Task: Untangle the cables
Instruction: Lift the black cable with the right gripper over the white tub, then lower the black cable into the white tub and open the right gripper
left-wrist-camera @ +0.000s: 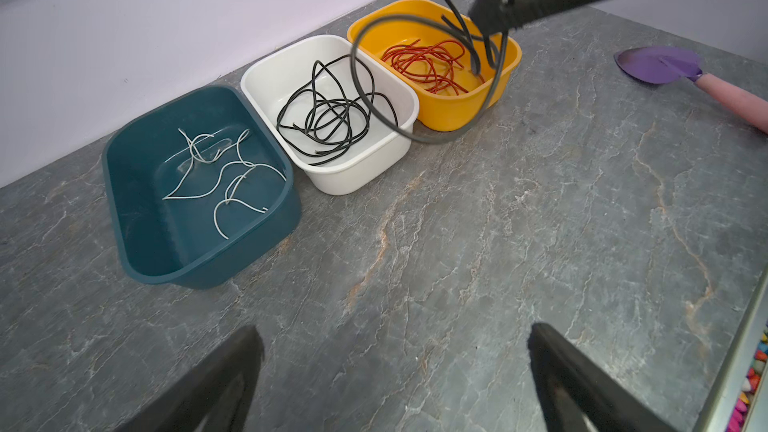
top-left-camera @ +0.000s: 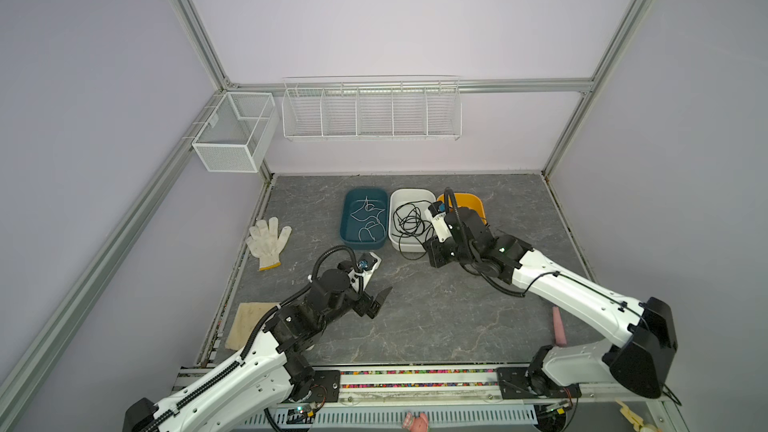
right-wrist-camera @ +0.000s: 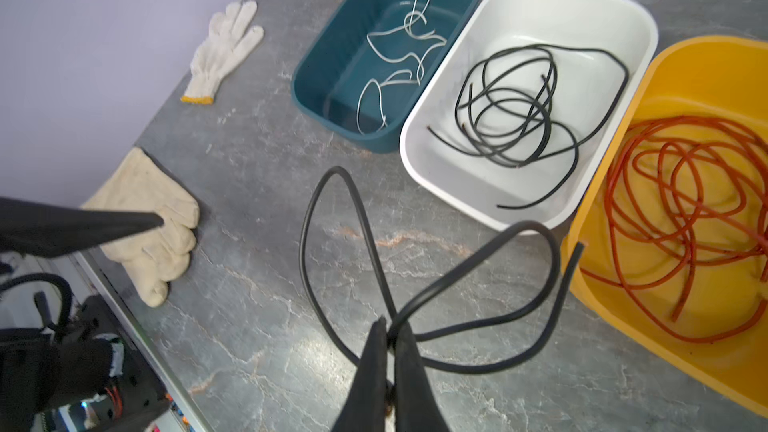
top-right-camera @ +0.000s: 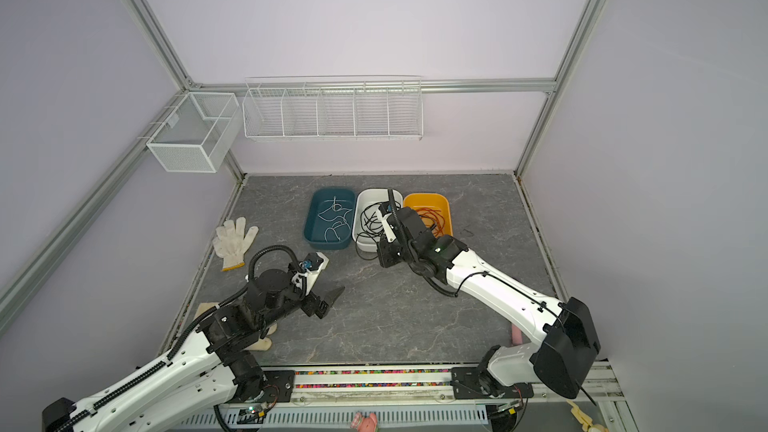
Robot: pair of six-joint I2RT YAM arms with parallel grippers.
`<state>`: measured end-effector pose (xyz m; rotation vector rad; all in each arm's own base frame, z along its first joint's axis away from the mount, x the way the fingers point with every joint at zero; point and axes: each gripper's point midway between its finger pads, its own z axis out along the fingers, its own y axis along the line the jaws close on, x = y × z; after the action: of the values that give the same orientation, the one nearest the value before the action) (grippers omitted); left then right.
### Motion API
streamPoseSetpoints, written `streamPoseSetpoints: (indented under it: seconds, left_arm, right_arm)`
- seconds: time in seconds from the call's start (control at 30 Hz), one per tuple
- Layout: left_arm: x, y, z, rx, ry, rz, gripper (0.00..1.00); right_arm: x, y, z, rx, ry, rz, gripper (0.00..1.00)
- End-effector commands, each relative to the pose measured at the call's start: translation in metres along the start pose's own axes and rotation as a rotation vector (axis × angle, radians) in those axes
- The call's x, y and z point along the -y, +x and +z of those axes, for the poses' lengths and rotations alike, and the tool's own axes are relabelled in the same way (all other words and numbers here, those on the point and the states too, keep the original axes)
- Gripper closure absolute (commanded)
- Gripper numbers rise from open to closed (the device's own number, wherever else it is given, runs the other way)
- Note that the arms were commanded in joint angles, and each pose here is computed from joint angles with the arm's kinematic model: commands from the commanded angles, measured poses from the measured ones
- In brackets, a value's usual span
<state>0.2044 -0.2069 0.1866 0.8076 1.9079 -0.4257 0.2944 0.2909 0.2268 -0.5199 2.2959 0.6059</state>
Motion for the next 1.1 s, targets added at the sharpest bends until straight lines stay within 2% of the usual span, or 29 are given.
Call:
streamPoseSetpoints:
  seconds: [0.0, 0.27, 0.43, 0.67, 0.97, 1.07]
  left_arm:
    - [-0.008, -0.019, -0.002, 0.045, -0.036, -0.064, 0.01]
    - [-0.011, -0.028, 0.000, 0.071, -0.052, -0.135, 0.01]
    - [-0.016, -0.026, 0.008, 0.049, -0.085, -0.212, 0.01]
    - [-0.025, -0.029, 0.004, 0.028, -0.137, -0.245, 0.01]
    - [-0.032, -0.032, 0.004, 0.047, -0.174, -0.291, 0.01]
    - [-0.021, -0.030, 0.010, 0.026, -0.113, -0.235, 0.01]
  right_arm:
    - [0.010, -0.010, 0.014, -0.044, -0.026, 0.042, 0.93]
    - [0.043, -0.033, 0.069, -0.099, -0.029, 0.156, 0.93]
    - [0.059, -0.029, 0.101, -0.156, -0.002, 0.196, 0.93]
    - [0.077, -0.012, 0.129, -0.210, 0.048, 0.214, 0.91]
    - [0.079, -0.007, 0.137, -0.243, 0.054, 0.206, 0.86]
    - [0.077, -0.011, 0.132, -0.238, 0.049, 0.197, 0.81]
